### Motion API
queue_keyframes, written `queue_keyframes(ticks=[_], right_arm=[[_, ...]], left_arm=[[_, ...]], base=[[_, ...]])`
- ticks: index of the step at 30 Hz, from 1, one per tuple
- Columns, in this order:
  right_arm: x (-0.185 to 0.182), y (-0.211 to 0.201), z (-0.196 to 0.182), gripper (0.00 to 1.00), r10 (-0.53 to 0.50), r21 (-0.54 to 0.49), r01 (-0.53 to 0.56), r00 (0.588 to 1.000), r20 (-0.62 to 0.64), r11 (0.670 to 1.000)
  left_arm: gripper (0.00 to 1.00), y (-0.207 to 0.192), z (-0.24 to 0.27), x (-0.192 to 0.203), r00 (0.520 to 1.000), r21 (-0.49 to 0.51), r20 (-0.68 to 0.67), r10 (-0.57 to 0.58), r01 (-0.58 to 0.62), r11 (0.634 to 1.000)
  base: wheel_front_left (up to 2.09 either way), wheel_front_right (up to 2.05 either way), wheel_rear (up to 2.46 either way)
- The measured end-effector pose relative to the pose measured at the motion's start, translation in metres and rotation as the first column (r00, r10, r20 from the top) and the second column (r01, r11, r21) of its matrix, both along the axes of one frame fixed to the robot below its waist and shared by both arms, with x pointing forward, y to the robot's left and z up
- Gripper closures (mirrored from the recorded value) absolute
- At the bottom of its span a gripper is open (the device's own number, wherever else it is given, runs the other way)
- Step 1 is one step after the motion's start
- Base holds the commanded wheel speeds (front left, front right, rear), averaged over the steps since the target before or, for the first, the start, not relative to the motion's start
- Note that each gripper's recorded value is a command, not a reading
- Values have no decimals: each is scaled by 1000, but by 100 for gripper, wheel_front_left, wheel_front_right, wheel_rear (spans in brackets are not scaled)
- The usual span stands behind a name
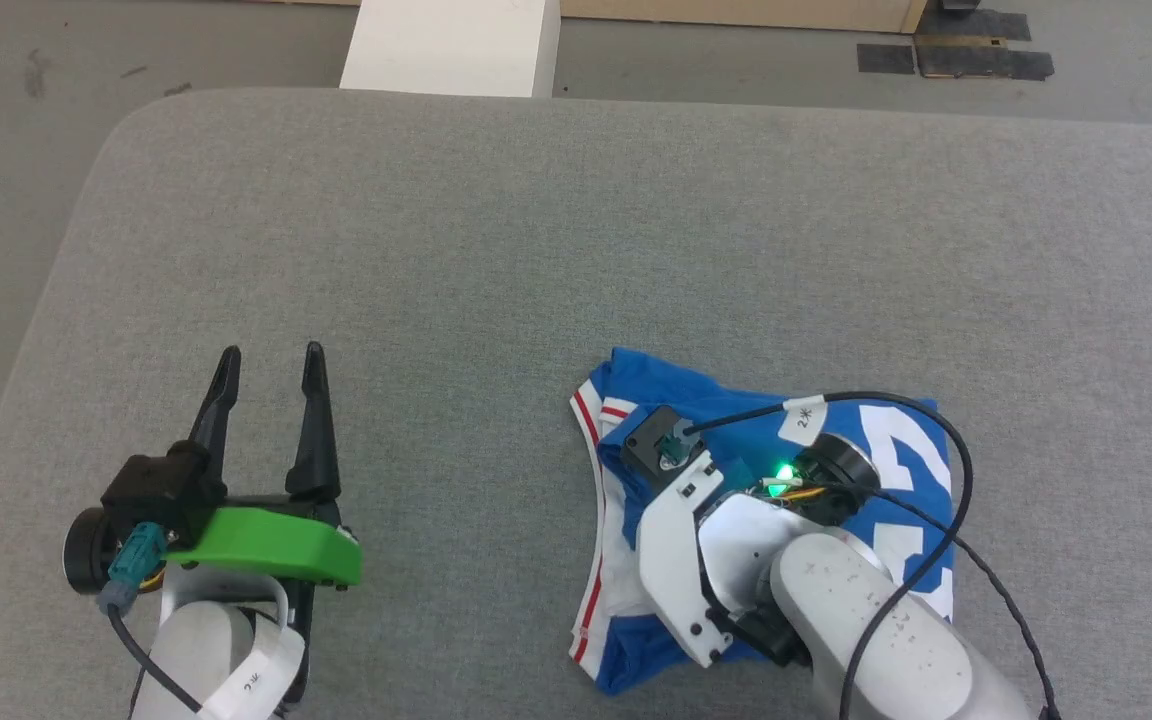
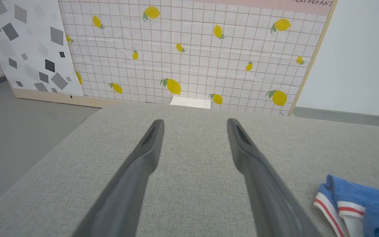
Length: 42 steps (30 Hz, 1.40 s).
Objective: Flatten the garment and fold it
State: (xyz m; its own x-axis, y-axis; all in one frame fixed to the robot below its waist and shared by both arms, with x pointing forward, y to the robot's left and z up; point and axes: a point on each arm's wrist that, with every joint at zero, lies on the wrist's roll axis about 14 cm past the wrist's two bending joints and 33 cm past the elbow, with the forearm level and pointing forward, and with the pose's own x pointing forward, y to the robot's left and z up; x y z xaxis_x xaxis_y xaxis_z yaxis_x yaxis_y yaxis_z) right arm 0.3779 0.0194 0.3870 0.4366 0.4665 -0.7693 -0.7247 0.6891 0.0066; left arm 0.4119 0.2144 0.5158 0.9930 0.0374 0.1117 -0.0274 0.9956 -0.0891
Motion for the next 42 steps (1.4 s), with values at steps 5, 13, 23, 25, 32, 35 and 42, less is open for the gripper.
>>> queue_keyframes(ticks=[5, 13, 23, 25, 32, 35, 42], right_arm=[[-6, 5, 8, 0, -32, 87, 37, 998, -59, 995], [36, -3, 109, 0, -260, 502, 126, 943, 206, 856], [42, -112, 185, 0, -621, 690, 168, 617, 483, 704], [37, -134, 187, 0, -660, 693, 192, 553, 509, 695], [14, -199, 182, 0, -725, 666, 298, 389, 569, 683], [5, -214, 175, 0, -722, 642, 333, 368, 586, 691], [-6, -234, 154, 0, -685, 569, 382, 399, 609, 728]], left_arm=[[0, -2, 5, -1, 1000, -3, 14, -4, 4, 1000], [0, -5, 11, -8, 1000, -12, 28, -10, 11, 1000], [0, -24, 14, -10, 997, -30, 40, -61, 62, 998], [0, -29, 15, -9, 996, -32, 40, -74, 76, 997], [0, -43, 18, -9, 992, -35, 50, -114, 116, 993], [0, -48, 20, -10, 991, -42, 55, -126, 128, 991], [0, -53, 18, -12, 989, -46, 49, -141, 143, 989]], base=[[0, 0, 0], [0, 0, 0], [0, 0, 0], [0, 0, 0], [0, 0, 0], [0, 0, 0], [0, 0, 0]])
